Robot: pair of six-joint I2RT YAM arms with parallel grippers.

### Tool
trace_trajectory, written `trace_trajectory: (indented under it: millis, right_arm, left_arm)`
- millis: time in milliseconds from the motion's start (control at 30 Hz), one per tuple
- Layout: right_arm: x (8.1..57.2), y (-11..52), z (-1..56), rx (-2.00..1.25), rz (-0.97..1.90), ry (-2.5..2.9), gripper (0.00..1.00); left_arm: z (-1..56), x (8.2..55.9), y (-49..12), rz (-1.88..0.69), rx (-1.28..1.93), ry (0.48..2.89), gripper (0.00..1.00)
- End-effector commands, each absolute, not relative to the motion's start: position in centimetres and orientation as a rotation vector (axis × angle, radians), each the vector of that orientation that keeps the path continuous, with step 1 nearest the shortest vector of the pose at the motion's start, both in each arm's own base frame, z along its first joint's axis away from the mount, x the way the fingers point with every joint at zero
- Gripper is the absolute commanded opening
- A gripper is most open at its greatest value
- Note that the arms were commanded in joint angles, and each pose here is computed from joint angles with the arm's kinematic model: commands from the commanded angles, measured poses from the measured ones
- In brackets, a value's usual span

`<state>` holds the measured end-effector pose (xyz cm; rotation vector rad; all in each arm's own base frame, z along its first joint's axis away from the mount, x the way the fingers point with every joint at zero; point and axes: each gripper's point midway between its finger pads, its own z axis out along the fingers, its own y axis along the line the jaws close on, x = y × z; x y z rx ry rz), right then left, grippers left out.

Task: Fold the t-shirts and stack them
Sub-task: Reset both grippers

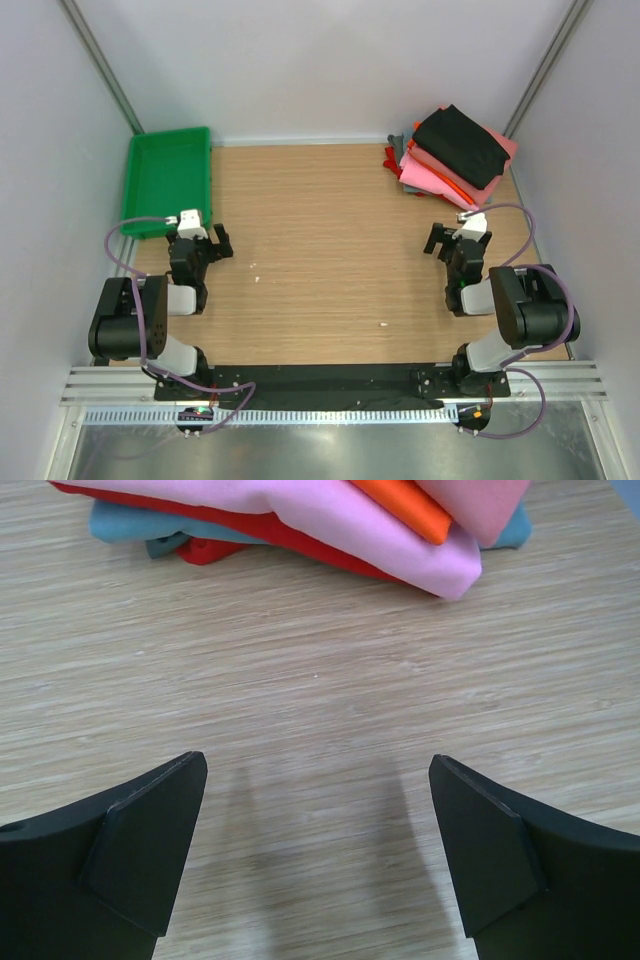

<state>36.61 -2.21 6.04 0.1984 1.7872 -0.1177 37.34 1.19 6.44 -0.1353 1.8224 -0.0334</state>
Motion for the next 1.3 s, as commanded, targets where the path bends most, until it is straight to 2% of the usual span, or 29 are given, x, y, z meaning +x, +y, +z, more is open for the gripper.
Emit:
trace_trajectory:
  millis: [0,1267]
  right_arm:
    - [37.44,-1.45,8.68,0.14,-0.089,1.683,1.0]
    - [37.64,-2.14,8.5,0.186,-0.1,1.692,1.0]
  left_arm:
    - [8.96,38.61,1.17,-0.027,-0.104,1.736,1.0]
    - [8.9,38.57,1.21,-0.025,-0.104,1.738,1.0]
